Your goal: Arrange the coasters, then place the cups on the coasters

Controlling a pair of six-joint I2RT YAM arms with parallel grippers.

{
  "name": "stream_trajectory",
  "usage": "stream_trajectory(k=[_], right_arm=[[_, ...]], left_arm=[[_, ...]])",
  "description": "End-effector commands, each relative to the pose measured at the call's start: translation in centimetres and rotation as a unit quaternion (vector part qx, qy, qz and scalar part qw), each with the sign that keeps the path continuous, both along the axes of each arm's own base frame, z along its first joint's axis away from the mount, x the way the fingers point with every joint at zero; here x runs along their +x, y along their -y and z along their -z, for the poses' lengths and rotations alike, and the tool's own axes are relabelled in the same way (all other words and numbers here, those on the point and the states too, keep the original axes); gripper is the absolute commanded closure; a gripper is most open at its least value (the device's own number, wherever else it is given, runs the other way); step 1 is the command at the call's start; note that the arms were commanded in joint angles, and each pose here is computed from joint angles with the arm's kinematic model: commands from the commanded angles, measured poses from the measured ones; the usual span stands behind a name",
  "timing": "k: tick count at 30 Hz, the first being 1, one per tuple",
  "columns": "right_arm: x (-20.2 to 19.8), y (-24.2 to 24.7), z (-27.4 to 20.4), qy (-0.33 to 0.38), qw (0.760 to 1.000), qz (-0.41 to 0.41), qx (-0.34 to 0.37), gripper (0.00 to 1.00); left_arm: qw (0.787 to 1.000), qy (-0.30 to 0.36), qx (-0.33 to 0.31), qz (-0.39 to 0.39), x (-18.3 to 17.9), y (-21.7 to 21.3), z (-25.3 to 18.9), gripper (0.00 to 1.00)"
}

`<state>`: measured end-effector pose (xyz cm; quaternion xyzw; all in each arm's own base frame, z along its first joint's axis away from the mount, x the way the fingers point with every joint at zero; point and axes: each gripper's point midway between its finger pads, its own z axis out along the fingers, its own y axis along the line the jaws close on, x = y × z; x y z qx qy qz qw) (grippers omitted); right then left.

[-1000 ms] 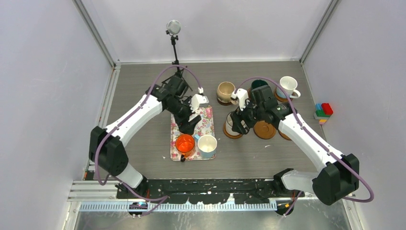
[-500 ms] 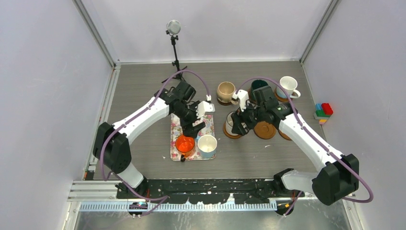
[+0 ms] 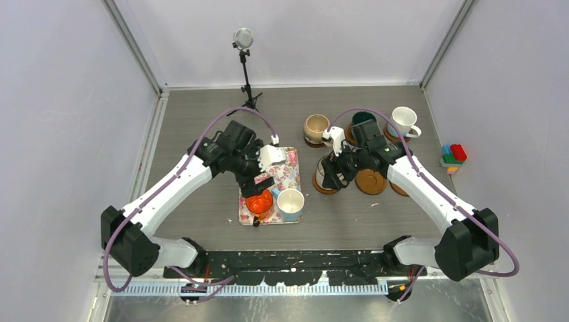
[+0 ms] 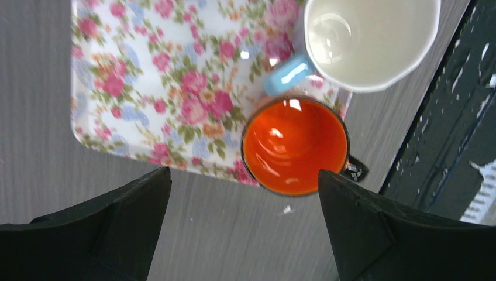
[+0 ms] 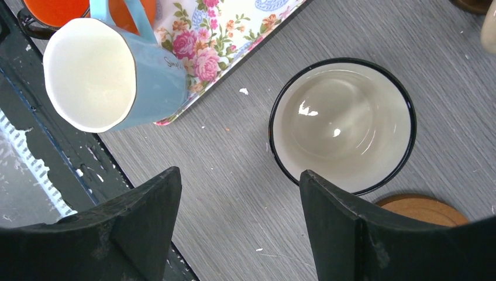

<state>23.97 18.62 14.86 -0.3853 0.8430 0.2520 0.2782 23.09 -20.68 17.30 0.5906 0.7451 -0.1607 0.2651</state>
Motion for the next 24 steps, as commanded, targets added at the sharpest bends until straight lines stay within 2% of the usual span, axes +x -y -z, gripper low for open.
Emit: stream_trajectory(k=[1,4,6,10,15,24], right_arm=[[1.6,-1.1,-2.2,0.034,0.999,-0.004,0.02,0.22],[1.8,-1.1,-2.2,0.035,0.999,-0.002,0.018,0.22],[2.0,-1.0,-2.0,0.036,0.999,0.001,0.014,0.22],[2.2,-0.8,-1.9,0.037,0.999,0.009,0.009,0.22],[2.4,-0.6,-1.8,0.038,0.999,0.014,0.003,0.22],[2.6,-0.4,-1.5,0.036,0.999,0.021,-0.004,0.22]], left_arm=[[0.997,-0.033,0.065,-0.025,-2.5,-3.7,2.2,0.01],[0.997,-0.041,0.056,-0.031,-3.7,-3.7,2.1,0.02],[0.997,-0.024,0.063,-0.031,-3.9,-3.6,2.2,0.01],[0.992,0.016,0.117,-0.039,-3.5,-4.1,3.0,0.04],[0.985,0.069,0.155,-0.029,-3.3,-4.0,4.0,0.03],[0.993,0.061,0.105,-0.004,-5.1,-0.7,4.0,0.01]])
